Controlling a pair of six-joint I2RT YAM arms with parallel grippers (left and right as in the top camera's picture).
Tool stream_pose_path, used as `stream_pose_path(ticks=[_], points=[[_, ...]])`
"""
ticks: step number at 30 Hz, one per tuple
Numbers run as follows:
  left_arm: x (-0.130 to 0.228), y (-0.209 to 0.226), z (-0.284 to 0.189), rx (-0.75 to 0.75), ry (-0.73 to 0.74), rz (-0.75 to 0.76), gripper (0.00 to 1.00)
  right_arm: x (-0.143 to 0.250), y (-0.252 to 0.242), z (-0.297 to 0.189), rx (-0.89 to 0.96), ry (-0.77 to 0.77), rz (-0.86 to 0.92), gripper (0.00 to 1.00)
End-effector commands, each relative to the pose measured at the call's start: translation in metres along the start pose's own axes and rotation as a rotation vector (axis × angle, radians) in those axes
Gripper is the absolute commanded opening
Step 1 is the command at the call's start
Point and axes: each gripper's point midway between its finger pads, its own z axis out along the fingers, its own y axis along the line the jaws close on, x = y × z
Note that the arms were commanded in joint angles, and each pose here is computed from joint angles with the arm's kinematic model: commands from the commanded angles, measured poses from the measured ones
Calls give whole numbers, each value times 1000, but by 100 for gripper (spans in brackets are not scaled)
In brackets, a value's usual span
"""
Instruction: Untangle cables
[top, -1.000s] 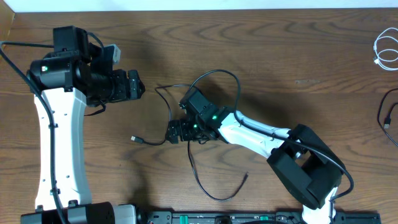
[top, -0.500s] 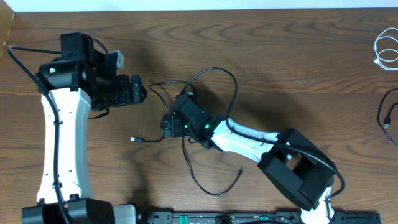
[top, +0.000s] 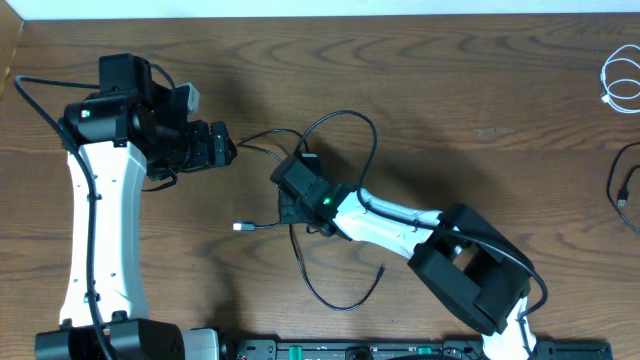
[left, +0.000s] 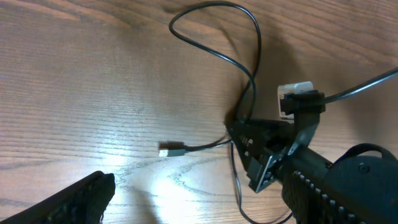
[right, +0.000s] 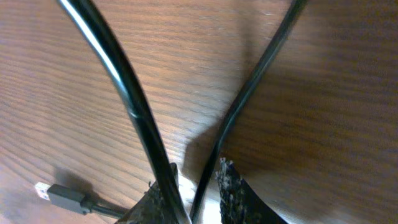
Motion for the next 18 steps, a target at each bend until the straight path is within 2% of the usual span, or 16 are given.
stream_pose_path(ticks=[1, 9, 11, 16, 18], points=[[-1, 0, -3, 3, -10, -5, 91, 34, -74, 17, 203, 143, 15, 19], [-1, -1, -3, 3, -11, -5, 91, 44, -99, -11, 247, 276, 55, 20], [-1, -1, -3, 3, -11, -5, 91, 44, -101, -12, 253, 276, 59, 17], [-1, -1, -3, 3, -11, -5, 91, 39, -103, -11, 270, 244, 75, 1], [-1, -1, -3, 3, -11, -5, 91, 37, -101, -10, 265, 238, 74, 1]])
